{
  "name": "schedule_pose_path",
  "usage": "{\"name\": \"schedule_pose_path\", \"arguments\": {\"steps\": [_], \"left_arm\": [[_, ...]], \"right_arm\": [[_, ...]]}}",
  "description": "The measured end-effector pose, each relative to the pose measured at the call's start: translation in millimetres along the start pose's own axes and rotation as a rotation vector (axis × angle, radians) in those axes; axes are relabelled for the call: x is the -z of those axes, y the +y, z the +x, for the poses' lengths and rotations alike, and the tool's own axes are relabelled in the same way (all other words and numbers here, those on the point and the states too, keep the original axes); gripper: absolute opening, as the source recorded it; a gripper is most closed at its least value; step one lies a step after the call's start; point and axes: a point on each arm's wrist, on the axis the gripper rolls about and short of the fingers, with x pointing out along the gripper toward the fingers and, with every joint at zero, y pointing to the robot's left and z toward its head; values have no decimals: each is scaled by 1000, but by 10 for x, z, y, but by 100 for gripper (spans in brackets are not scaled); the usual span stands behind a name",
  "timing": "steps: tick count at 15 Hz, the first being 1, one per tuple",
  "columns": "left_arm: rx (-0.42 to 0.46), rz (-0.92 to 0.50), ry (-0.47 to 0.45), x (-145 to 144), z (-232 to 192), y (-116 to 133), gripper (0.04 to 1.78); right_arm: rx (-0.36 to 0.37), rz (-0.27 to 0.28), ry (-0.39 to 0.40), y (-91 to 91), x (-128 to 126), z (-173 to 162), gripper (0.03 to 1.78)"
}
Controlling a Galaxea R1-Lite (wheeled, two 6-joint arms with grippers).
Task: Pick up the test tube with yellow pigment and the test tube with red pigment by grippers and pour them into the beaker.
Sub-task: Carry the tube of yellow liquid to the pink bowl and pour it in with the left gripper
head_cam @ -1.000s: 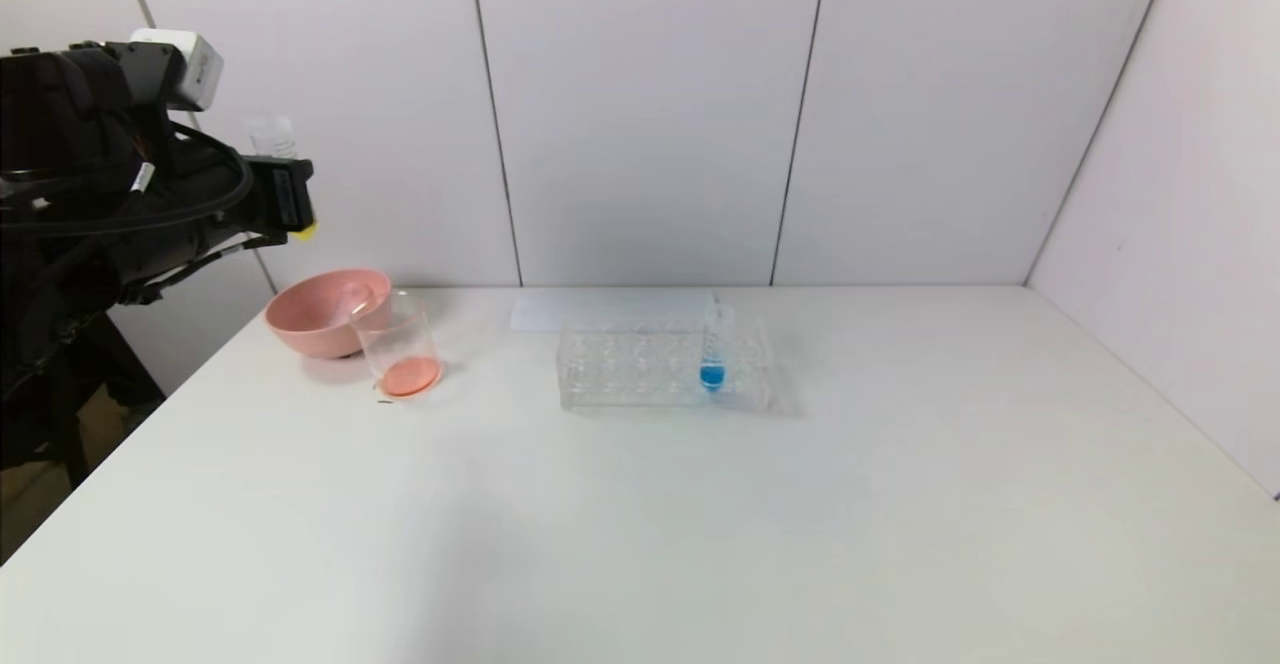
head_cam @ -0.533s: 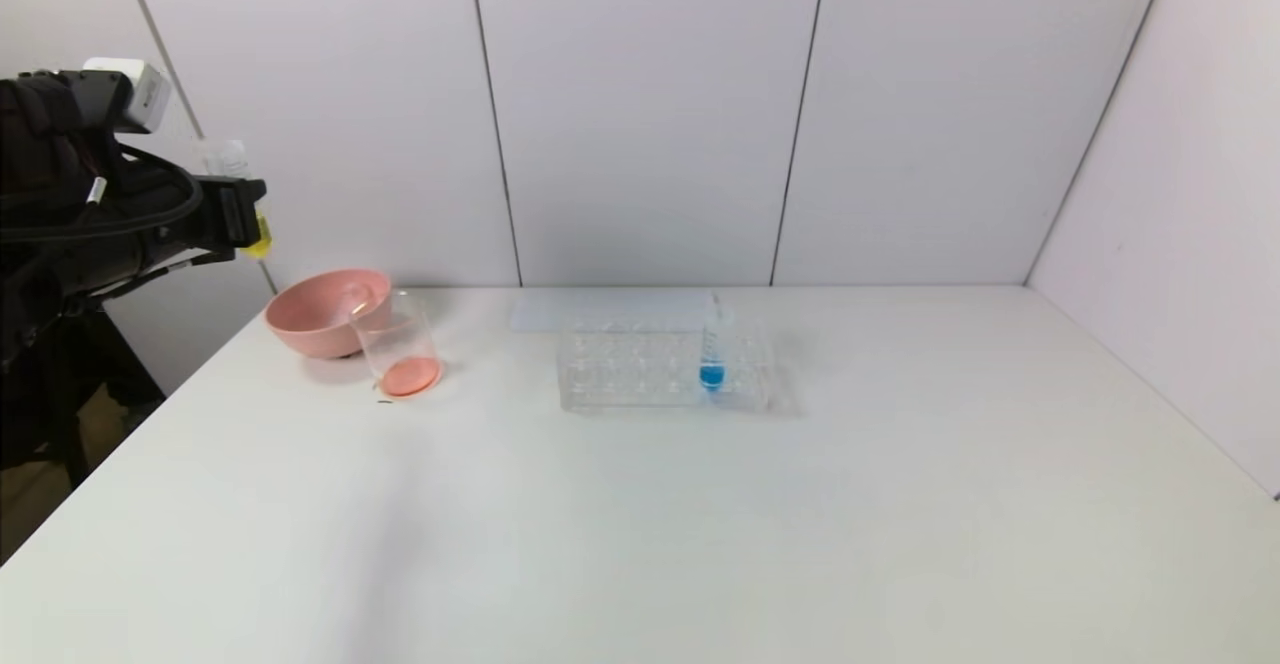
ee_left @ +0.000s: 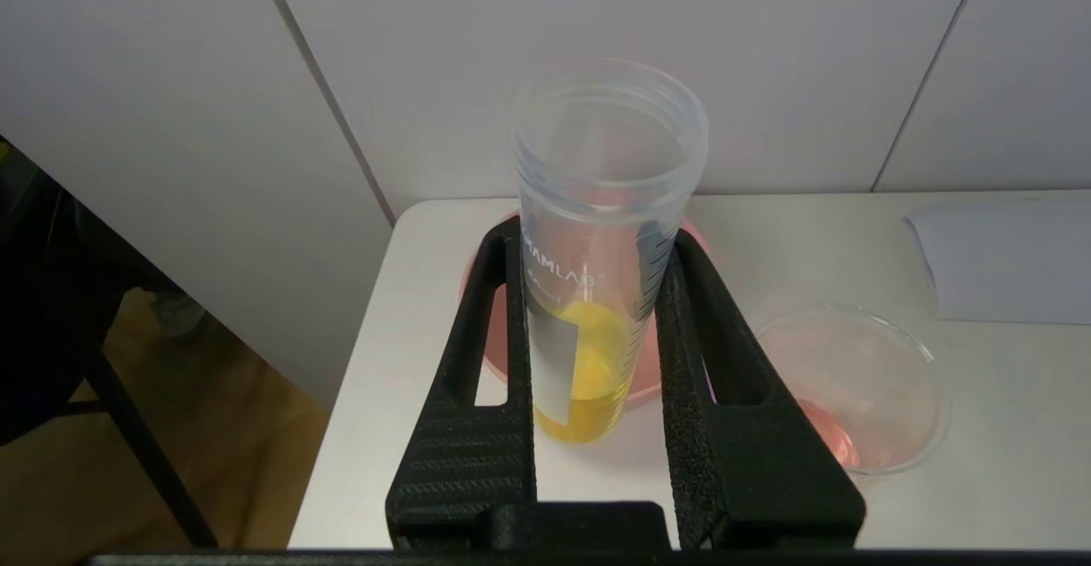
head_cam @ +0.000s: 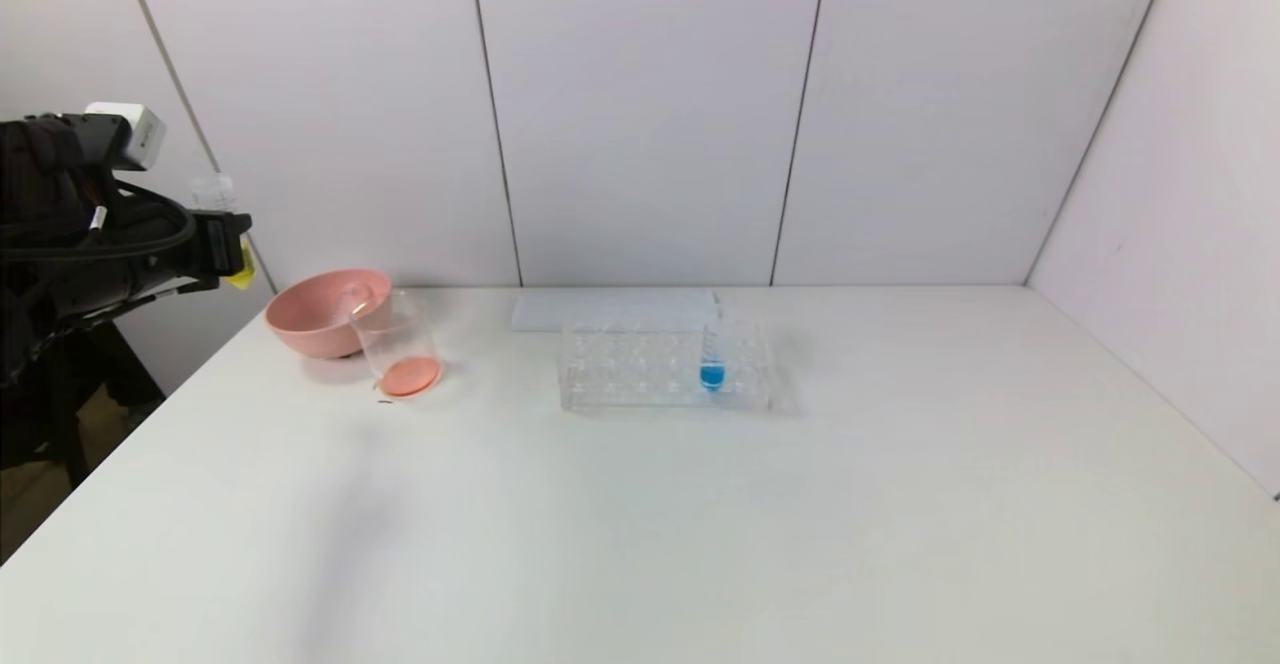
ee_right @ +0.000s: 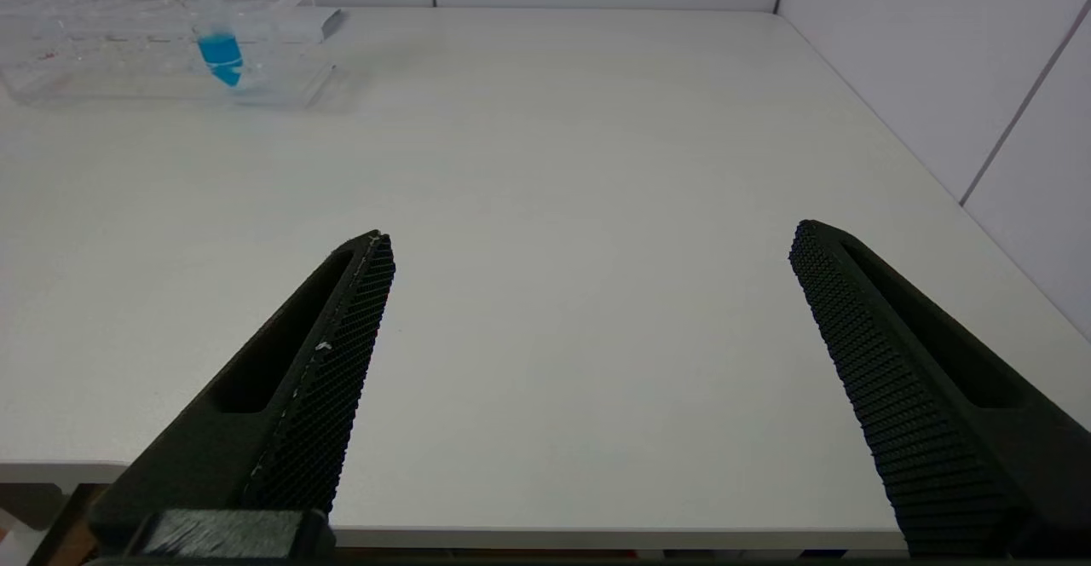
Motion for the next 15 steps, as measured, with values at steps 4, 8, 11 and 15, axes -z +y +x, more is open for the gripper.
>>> {"name": "schedule_pose_path", "arguments": {"steps": [4,8,11,15], "left_arm": [[0,8,40,120,68,14,44],[54,75,54,201,135,88,44],[134,132,51,254,166,162,44],[145,204,55,287,206,231,44]], "right_arm": [[0,0,0,0,0,0,170],[0,0,0,0,0,0,170],[0,0,0,0,0,0,170],[0,0,0,0,0,0,170]]}}
